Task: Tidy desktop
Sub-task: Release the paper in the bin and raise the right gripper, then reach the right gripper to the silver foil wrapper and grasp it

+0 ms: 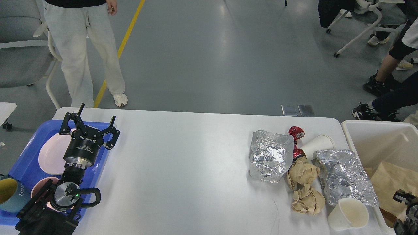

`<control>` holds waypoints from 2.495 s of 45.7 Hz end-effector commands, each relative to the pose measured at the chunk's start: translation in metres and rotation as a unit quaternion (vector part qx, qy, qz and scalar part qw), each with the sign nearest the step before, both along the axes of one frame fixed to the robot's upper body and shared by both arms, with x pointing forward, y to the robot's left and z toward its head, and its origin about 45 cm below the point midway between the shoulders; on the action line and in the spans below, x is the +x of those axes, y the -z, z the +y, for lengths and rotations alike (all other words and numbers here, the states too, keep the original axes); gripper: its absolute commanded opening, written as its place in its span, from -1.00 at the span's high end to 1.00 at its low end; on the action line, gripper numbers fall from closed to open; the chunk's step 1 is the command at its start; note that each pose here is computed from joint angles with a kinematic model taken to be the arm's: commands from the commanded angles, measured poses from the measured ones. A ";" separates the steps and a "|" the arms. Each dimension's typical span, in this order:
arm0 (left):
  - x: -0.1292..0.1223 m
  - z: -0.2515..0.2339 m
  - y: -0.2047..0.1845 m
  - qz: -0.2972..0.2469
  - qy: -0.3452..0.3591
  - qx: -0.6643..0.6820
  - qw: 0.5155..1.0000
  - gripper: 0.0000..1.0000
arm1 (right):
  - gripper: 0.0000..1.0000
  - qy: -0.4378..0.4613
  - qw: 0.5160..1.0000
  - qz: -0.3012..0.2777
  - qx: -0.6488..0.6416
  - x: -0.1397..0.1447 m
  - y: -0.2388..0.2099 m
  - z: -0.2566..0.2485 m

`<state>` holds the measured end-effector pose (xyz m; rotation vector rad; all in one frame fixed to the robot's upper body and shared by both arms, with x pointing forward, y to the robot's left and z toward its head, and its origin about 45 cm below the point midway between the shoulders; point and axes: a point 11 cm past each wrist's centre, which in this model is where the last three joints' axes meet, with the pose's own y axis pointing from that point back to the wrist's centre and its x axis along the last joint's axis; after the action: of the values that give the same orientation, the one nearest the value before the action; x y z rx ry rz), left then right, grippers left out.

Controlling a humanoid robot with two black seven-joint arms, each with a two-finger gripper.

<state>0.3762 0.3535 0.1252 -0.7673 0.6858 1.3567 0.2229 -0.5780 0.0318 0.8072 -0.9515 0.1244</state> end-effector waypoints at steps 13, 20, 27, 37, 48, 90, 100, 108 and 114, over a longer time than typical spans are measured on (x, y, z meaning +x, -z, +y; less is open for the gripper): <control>0.000 0.000 0.000 0.000 0.000 0.000 1.000 -0.93 | -1.00 0.017 0.999 0.031 0.036 0.018 -0.022 -0.012; 0.000 0.000 0.000 0.000 0.000 0.000 1.000 -0.93 | -1.00 0.023 0.995 0.083 0.043 0.061 -0.082 -0.021; 0.000 0.000 0.000 -0.001 0.000 0.000 1.000 -0.93 | -1.00 -0.034 0.981 0.178 0.070 0.103 -0.138 0.011; 0.000 0.000 0.000 0.000 0.001 0.000 1.000 -0.93 | -1.00 -0.103 0.955 0.255 0.107 0.146 -0.213 0.079; 0.000 0.000 0.000 0.000 0.000 0.000 1.000 -0.93 | -1.00 -0.176 0.903 0.380 0.090 0.162 -0.323 0.181; 0.000 0.000 0.000 0.000 0.000 0.000 1.000 -0.93 | -1.00 -0.288 0.896 0.310 0.135 0.096 -0.371 0.313; 0.000 0.000 0.000 0.000 0.001 0.000 1.000 -0.93 | -1.00 -0.345 0.864 0.321 0.179 0.128 -0.301 0.366; 0.000 0.000 0.000 0.000 0.001 0.000 1.000 -0.93 | -1.00 -0.370 0.864 0.278 0.197 0.159 -0.239 0.399; 0.000 0.000 0.000 0.001 0.001 0.000 1.000 -0.93 | -1.00 -0.362 0.876 0.248 0.201 0.167 -0.179 0.399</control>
<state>0.3760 0.3533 0.1251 -0.7662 0.6868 1.3554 0.3837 -0.1802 0.2606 1.4678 -0.0831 0.3489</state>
